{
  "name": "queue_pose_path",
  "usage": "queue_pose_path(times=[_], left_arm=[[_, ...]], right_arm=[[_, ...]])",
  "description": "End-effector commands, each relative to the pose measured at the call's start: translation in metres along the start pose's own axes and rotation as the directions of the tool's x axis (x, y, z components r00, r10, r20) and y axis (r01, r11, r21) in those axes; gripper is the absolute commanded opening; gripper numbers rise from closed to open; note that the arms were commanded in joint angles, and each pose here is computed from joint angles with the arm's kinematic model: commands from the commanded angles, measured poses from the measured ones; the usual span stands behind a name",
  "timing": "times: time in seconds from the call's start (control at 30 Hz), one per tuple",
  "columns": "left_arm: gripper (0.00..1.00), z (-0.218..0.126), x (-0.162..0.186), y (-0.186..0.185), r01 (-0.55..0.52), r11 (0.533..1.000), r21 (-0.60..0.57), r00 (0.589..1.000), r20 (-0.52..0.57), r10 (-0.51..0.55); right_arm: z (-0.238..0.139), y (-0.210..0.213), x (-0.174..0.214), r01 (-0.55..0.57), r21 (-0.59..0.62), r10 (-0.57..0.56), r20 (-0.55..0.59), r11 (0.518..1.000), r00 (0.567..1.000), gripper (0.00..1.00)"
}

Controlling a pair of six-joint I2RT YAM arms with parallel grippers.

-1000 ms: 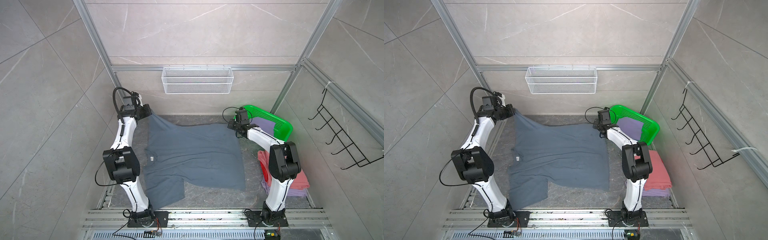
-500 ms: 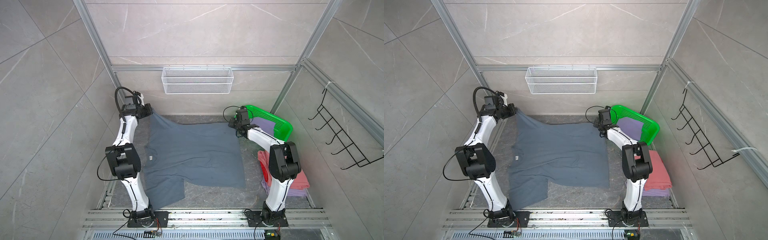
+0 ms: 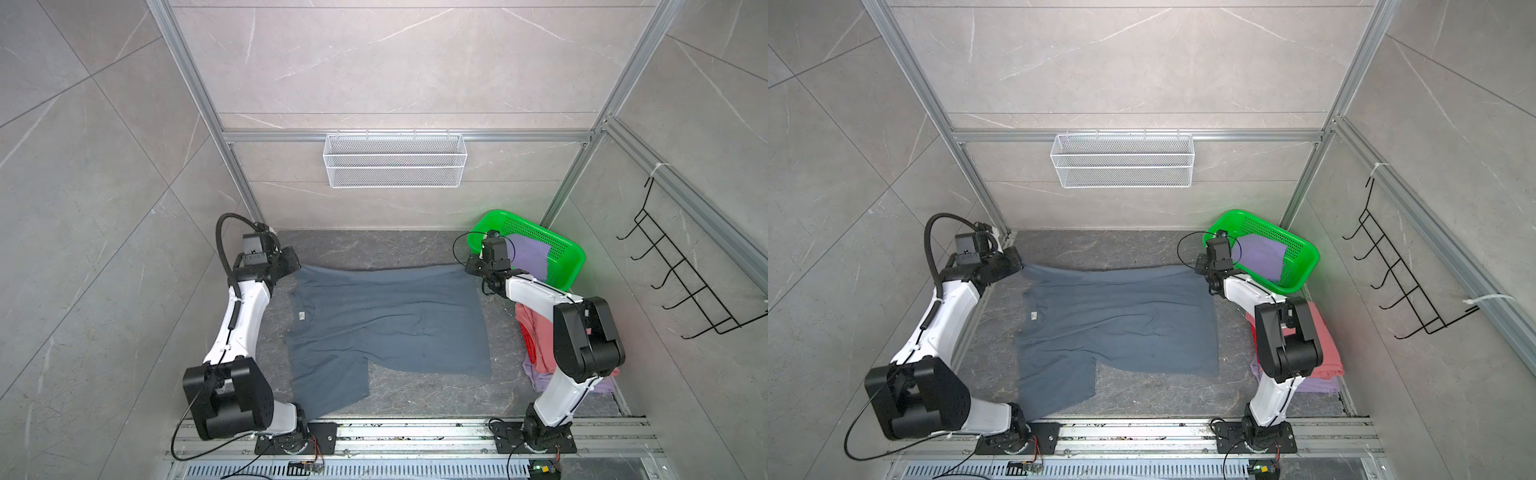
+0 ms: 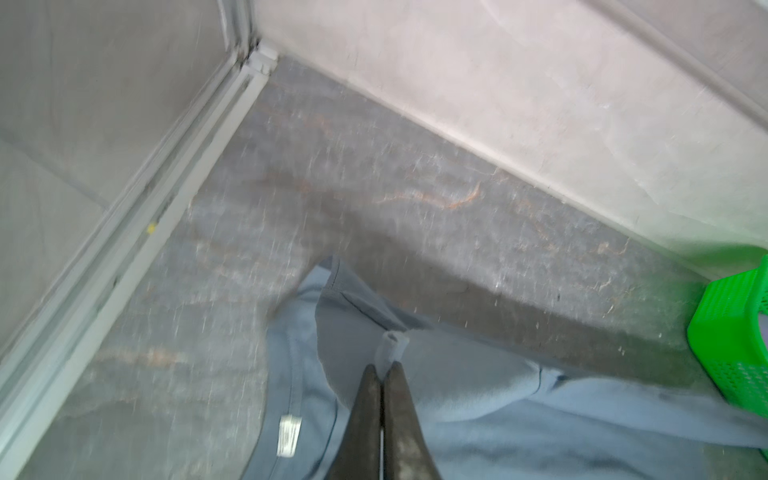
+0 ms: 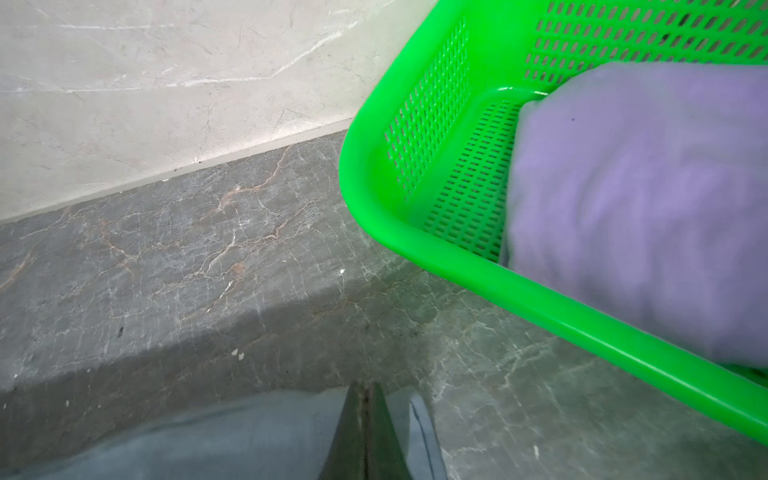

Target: Fold and stack the t-shirts

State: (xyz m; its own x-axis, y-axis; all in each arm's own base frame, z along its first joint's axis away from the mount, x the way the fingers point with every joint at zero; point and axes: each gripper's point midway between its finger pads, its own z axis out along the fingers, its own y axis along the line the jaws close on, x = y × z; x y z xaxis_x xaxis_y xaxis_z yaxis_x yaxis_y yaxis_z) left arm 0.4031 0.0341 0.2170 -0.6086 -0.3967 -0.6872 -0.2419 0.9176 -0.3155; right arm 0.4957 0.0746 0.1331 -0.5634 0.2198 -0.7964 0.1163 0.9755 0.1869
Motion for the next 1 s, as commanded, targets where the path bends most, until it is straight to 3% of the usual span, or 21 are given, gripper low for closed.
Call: queue_pose_path(times=[0.0,0.33,0.5,0.6,0.67,0.73,0.77,0.87,0.97], left_arm=[[0.0,-0.006,0.02,0.017,0.078,0.996,-0.052,0.997,0.021,-0.077],[0.0,-0.007,0.068,0.043,0.162,0.975,-0.15,0.985,-0.038,-0.169],[0.0,-0.018,0.089,0.055,0.237,0.947,-0.217,0.966,-0.053,-0.254],[0.0,-0.023,0.112,0.062,0.296,0.925,-0.237,0.946,-0.064,-0.318],[0.07,-0.025,0.126,0.066,0.313,0.915,-0.255,0.937,-0.072,-0.341],[0.16,-0.027,0.135,0.069,0.315,0.911,-0.268,0.935,-0.079,-0.346],[0.26,-0.029,0.138,0.071,0.316,0.907,-0.277,0.934,-0.079,-0.35],[0.39,-0.028,0.139,0.069,0.317,0.911,-0.265,0.933,-0.082,-0.349],[0.46,-0.025,0.136,0.06,0.311,0.921,-0.236,0.936,-0.091,-0.34]], right_arm=[[-0.011,0.0,-0.01,0.021,-0.037,-0.019,0.061,0.999,0.998,0.0],[-0.022,0.01,0.012,0.048,-0.137,-0.045,0.021,0.989,0.999,0.0],[-0.055,-0.003,0.028,0.077,-0.125,-0.074,0.03,0.989,0.997,0.0],[-0.079,-0.034,0.046,0.027,-0.016,-0.026,0.057,1.0,0.998,0.31],[-0.095,-0.056,0.052,-0.016,0.087,0.01,0.065,0.996,0.998,0.34],[-0.106,-0.063,0.055,-0.051,0.109,0.045,0.06,0.993,0.997,0.39],[-0.108,-0.06,0.054,-0.056,0.097,0.052,0.048,0.994,0.997,0.43],[-0.103,-0.045,0.054,-0.076,0.044,0.077,-0.02,0.996,0.997,0.45],[-0.083,-0.017,0.058,-0.095,-0.056,0.087,-0.12,0.994,0.989,0.48]])
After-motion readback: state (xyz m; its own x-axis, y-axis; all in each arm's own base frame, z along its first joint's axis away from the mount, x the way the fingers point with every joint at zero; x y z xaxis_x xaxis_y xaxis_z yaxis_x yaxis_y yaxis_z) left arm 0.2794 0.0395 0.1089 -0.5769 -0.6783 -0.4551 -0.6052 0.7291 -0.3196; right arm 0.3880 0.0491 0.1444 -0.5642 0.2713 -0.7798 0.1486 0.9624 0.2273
